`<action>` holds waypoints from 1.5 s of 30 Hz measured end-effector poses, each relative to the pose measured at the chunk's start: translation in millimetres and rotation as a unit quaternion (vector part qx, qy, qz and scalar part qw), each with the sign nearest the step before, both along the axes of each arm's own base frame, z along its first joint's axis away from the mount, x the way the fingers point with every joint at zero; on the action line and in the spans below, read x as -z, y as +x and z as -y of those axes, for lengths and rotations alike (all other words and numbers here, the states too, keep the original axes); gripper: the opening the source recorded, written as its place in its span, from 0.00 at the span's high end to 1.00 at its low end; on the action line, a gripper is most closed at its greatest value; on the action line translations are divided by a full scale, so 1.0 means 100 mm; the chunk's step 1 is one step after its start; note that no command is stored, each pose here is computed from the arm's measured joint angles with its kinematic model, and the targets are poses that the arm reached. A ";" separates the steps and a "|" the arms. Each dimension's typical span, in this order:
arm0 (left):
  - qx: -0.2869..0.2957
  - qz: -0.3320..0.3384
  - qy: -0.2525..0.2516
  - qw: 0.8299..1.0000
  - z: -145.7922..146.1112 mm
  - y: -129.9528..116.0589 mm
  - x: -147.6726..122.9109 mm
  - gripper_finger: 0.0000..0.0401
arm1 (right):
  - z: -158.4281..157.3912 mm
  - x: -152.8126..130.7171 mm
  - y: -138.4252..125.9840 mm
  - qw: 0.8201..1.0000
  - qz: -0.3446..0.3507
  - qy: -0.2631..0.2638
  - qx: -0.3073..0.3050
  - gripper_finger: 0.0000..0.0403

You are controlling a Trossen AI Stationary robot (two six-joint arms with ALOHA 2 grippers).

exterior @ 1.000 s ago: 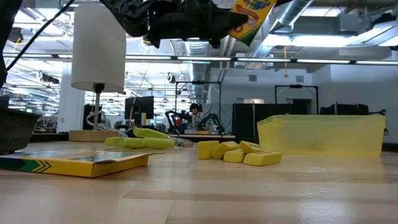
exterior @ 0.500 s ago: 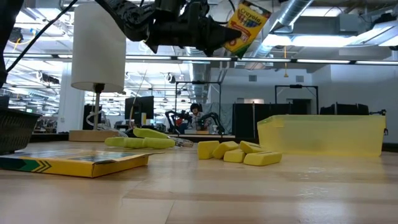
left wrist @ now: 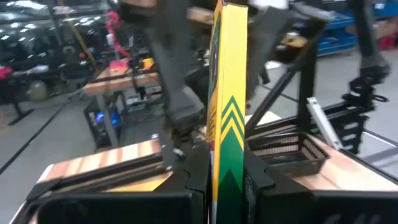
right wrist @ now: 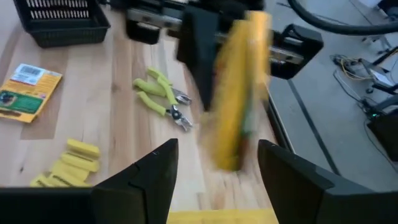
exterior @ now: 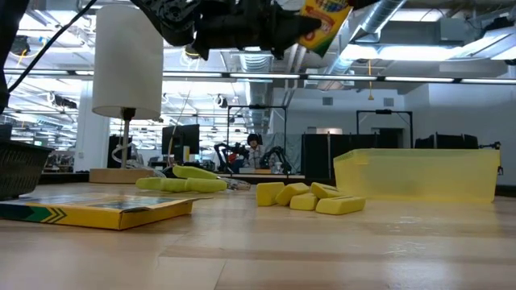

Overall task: Pick & Place School Supplies
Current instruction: Put the top crayon box into the yellow bin

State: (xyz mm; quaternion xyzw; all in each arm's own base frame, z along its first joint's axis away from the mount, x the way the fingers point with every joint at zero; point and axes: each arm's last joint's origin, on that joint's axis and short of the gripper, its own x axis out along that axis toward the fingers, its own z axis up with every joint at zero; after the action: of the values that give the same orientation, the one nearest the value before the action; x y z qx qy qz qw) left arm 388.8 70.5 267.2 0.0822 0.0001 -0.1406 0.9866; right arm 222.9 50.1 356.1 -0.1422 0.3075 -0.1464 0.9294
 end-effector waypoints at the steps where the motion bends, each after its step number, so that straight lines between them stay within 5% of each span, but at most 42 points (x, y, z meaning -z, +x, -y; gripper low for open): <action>1: 0.002 0.001 0.001 1.000 0.01 0.00 -0.01 0.94 | 0.00 0.00 0.02 1.000 0.001 -0.002 -0.001 0.47; 9: 0.005 0.004 0.002 1.000 0.04 0.01 -0.02 0.94 | 0.01 -0.02 0.04 1.000 0.015 0.000 0.000 0.56; 18: 0.006 0.008 0.004 1.000 0.04 0.02 -0.03 0.94 | 0.04 -0.02 0.05 1.000 0.013 0.005 -0.003 0.96; 33: -0.020 0.007 0.003 1.000 0.00 0.01 -0.03 0.76 | 0.21 -0.02 -0.03 0.999 -0.012 0.005 0.031 0.96; 45: -0.054 -0.021 -0.001 0.998 -0.15 -0.02 0.03 0.67 | 0.53 0.17 -0.46 0.972 -0.154 0.033 0.175 0.96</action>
State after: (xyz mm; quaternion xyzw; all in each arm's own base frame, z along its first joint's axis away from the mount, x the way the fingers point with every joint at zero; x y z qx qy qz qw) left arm 386.7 85.9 264.7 0.0779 0.0246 -0.0892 0.9927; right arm 177.0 -2.9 339.3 -0.0764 0.4717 -0.2734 0.8348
